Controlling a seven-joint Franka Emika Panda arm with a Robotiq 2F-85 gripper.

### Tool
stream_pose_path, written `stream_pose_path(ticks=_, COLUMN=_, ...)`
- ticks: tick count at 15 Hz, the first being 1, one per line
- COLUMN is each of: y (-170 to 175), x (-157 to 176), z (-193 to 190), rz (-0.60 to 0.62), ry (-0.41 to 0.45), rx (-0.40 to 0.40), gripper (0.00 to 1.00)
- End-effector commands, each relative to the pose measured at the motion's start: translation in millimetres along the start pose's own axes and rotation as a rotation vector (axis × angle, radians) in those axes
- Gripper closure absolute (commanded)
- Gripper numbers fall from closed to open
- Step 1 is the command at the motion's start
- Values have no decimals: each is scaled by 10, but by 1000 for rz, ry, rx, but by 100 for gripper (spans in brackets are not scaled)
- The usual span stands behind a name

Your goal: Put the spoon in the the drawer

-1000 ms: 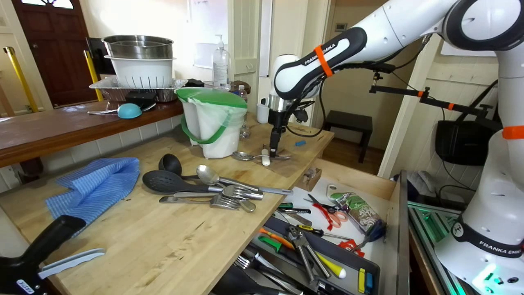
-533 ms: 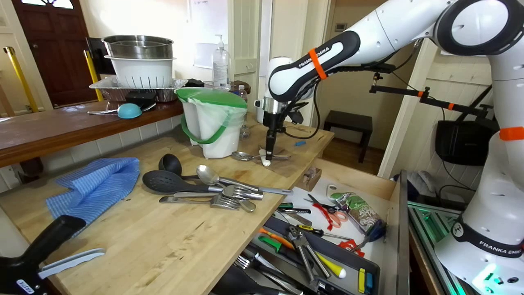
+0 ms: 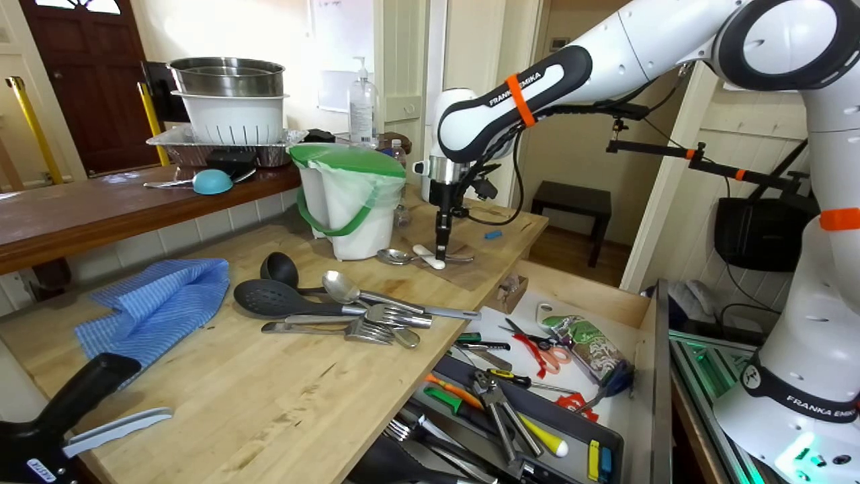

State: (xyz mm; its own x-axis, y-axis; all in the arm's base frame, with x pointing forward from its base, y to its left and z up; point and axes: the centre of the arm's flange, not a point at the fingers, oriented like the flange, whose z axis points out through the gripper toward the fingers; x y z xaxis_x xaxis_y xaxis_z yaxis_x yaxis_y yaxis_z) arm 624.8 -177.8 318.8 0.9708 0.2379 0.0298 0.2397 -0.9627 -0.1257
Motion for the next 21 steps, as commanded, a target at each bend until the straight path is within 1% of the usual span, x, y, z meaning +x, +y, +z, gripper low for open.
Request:
stream_pose_path(ticks=1, y=-26, x=-18, z=-19, rz=-63, ry=-12, rx=29, gripper=96)
stream_pose_path(ticks=3, y=-145, x=-68, z=-105, rz=-140, ry=7, rx=18, gripper=96)
stream_pose_path(ticks=5, y=-328, x=-142, z=-223, rz=-237, ry=23, rx=-12, gripper=96)
stream_pose_path(ticks=9, y=-614, x=-279, z=-401, rz=-377, ry=37, rx=-44, gripper=96)
stream_pose_path(ticks=14, y=-761, x=-388, z=-505, rz=-464, ry=54, rx=-39, gripper=96)
stream_pose_path(ticks=17, y=-843, x=-488, z=-545, rz=-527, ry=57, rx=-55, gripper=96)
stream_pose_path(ticks=20, y=-870, x=-544, z=-567, rz=-557, ry=69, rx=-61, gripper=96)
stream_pose_path(ticks=21, y=-835, x=-550, z=-561, rz=-559, ry=73, rx=-48, gripper=96)
